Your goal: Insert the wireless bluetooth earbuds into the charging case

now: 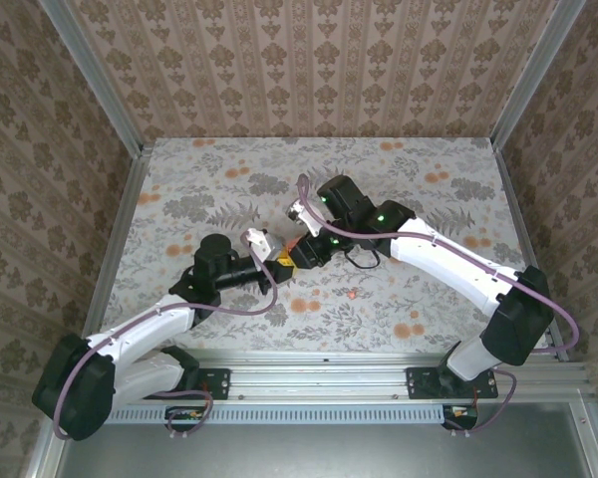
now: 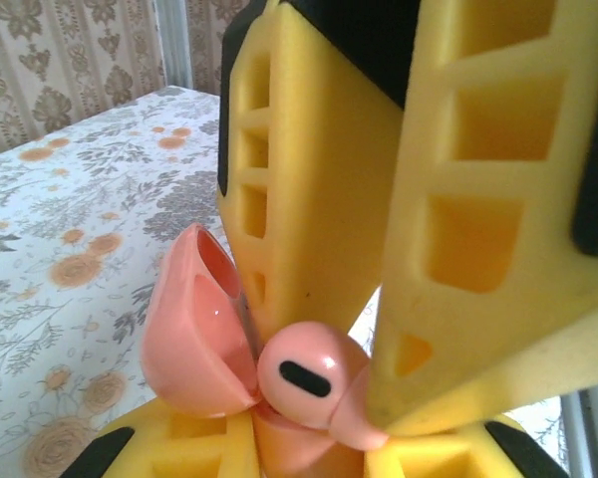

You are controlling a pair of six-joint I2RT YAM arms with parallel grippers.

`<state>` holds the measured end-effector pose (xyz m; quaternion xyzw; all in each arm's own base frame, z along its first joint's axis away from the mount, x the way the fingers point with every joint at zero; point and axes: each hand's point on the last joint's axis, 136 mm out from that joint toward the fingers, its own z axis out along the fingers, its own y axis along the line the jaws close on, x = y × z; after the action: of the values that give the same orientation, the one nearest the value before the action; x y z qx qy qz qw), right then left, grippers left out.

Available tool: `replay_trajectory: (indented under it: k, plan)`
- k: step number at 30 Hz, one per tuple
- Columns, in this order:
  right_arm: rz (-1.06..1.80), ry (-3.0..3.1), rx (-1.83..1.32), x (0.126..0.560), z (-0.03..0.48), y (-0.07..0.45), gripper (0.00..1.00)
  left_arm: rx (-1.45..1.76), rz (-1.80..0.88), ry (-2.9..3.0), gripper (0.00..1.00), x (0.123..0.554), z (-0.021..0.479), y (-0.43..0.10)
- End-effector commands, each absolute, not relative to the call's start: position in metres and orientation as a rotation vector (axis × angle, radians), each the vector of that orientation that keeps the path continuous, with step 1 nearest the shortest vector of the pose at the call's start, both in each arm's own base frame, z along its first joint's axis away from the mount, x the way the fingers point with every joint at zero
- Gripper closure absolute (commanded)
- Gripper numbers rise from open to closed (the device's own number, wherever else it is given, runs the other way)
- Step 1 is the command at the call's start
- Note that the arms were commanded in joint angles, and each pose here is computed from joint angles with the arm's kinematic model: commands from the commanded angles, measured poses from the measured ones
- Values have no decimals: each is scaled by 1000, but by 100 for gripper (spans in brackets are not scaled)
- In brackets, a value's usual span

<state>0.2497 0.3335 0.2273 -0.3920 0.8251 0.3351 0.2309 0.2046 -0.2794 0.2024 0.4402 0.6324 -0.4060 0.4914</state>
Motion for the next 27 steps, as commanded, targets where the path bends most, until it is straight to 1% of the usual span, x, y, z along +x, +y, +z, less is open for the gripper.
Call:
replay_trajectory:
  k: [1,9,14,22,27]
  plan:
    - [902,2172,-1231,241,238,325,69,1104,-1064,1423,96,194,234,-283]
    - [862,2069,-1341,238,246,319,65,1123,-1106,1412,96,189,239,-284]
    - [897,2037,-1289,235,264,315,58,1094,-1068,1433,95,196,236,-282]
    - [964,1993,-1082,231,299,307,55,1047,-1006,1468,95,207,230,-278]
    - [910,2131,-815,247,297,297,58,1026,-972,1484,95,211,227,-275]
